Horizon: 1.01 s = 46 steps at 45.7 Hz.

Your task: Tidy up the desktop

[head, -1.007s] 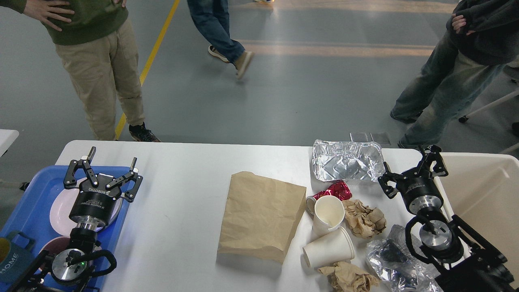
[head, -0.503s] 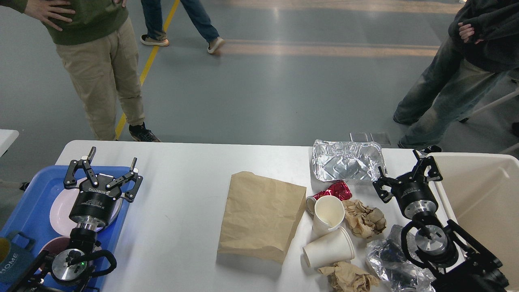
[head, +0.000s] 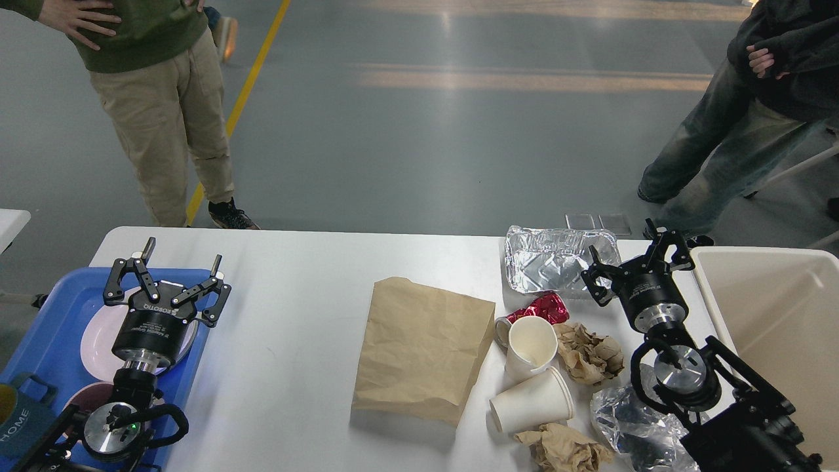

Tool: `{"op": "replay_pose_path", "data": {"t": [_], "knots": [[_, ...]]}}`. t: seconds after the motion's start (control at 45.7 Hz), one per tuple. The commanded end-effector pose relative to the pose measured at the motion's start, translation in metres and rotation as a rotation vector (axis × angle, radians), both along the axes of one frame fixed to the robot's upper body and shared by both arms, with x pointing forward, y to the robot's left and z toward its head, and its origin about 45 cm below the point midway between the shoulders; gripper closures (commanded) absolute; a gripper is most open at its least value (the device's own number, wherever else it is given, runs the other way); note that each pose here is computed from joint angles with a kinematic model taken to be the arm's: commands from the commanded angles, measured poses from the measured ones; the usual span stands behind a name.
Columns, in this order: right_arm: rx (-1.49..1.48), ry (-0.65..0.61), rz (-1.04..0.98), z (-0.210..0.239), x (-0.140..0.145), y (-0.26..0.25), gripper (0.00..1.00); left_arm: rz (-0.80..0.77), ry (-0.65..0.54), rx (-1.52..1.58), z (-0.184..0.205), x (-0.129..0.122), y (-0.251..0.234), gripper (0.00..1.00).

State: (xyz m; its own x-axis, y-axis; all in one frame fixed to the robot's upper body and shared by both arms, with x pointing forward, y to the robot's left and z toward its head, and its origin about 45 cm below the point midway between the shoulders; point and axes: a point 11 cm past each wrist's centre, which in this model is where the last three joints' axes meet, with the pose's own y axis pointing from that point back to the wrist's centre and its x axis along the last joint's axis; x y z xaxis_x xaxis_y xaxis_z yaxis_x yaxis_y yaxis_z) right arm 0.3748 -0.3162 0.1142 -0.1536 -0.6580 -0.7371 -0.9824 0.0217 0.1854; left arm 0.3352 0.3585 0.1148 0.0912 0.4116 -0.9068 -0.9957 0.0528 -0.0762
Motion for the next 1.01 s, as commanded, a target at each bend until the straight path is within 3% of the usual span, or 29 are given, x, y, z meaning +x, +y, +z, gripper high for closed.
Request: {"op": "replay_pose_path", "data": {"t": [0.0, 0.153, 0.35, 0.503, 0.613, 0.678, 0.897, 0.985], "knots": [[-0.009, -0.028, 0.002, 0.011, 0.010, -0.001, 0.00, 0.001, -0.001, 0.001, 0.000, 0.000, 0.001, 0.03], [-0.102, -0.027, 0.048, 0.016, 0.008, -0.017, 0.00, 0.001, -0.001, 0.001, 0.000, 0.000, 0.001, 0.03], [-0.505, -0.044, 0.400, 0.059, 0.023, -0.046, 0.00, 0.000, 0.000, 0.000, 0.000, 0.000, 0.000, 0.03], [-0.824, -0.004, 0.641, 0.086, 0.045, -0.035, 0.00, 0.001, -0.001, 0.000, 0.000, 0.000, 0.000, 0.03], [-1.089, 0.110, 0.843, 0.084, 0.041, -0.042, 0.00, 0.000, 0.000, 0.000, 0.000, 0.000, 0.000, 0.03], [-1.228, 0.130, 0.911, 0.106, 0.050, -0.046, 0.00, 0.001, -0.001, 0.001, 0.000, 0.000, 0.001, 0.03], [-1.246, 0.215, 1.282, 0.154, 0.038, -0.040, 0.00, 0.000, 0.000, 0.001, 0.000, 0.000, 0.000, 0.03], [-1.262, 0.308, 1.475, 0.167, 0.027, -0.025, 0.00, 0.001, -0.001, 0.001, 0.000, 0.000, 0.001, 0.03]]}}
